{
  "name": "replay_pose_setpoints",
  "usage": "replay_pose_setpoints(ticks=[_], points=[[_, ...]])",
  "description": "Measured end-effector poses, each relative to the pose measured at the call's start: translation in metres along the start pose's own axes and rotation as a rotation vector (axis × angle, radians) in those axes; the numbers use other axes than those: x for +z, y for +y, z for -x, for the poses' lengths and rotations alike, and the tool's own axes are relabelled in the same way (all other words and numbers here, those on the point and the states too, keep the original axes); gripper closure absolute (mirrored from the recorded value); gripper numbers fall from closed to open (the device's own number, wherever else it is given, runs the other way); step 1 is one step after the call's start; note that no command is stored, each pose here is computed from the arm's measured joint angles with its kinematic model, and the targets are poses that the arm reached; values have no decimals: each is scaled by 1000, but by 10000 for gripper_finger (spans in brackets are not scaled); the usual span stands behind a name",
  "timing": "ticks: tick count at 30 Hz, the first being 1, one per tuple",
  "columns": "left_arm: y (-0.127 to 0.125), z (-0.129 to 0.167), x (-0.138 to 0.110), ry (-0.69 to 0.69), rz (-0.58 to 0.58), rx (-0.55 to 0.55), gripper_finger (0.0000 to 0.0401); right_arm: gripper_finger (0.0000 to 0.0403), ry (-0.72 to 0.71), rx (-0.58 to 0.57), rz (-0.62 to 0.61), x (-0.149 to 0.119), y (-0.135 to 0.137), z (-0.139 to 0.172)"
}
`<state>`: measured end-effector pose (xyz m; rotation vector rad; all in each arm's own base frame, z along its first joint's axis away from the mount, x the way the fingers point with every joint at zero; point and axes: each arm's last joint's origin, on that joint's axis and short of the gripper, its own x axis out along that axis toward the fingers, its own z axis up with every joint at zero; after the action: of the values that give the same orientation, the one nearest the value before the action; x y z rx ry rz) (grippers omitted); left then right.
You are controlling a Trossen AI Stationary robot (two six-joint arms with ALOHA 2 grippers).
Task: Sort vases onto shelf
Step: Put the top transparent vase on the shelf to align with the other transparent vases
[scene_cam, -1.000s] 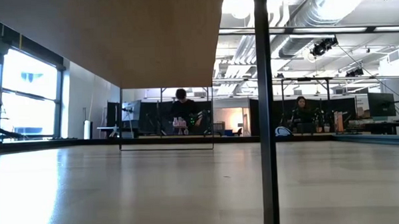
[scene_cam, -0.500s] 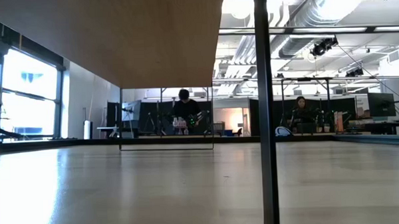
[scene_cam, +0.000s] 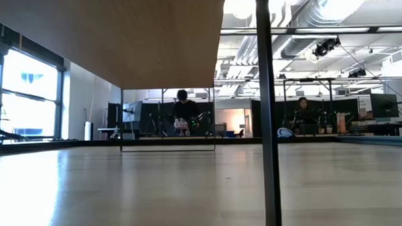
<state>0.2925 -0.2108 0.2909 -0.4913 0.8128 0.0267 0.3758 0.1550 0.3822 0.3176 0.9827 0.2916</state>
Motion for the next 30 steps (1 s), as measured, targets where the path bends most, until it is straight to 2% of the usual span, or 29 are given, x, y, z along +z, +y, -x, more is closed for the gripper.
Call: replay_pose_setpoints(ticks=[8,12,15,20,24,30], points=[[-4,16,2,-6,14,-15,327,391,-5,-3,11,1,-2,2],[-10,23,6,-16,29,-72,327,391,35,-49,-7,-1,-9,-5],[-11,26,3,-11,20,-77,327,391,35,-58,-8,-2,-9,-3],[-9,27,6,-47,-3,-55,327,391,24,-52,-5,-1,-8,-3],[-2,25,12,-86,-21,3,327,391,24,-47,-7,-1,-8,-3],[8,21,18,-75,-23,62,327,391,26,-50,-11,-1,-8,-3]])
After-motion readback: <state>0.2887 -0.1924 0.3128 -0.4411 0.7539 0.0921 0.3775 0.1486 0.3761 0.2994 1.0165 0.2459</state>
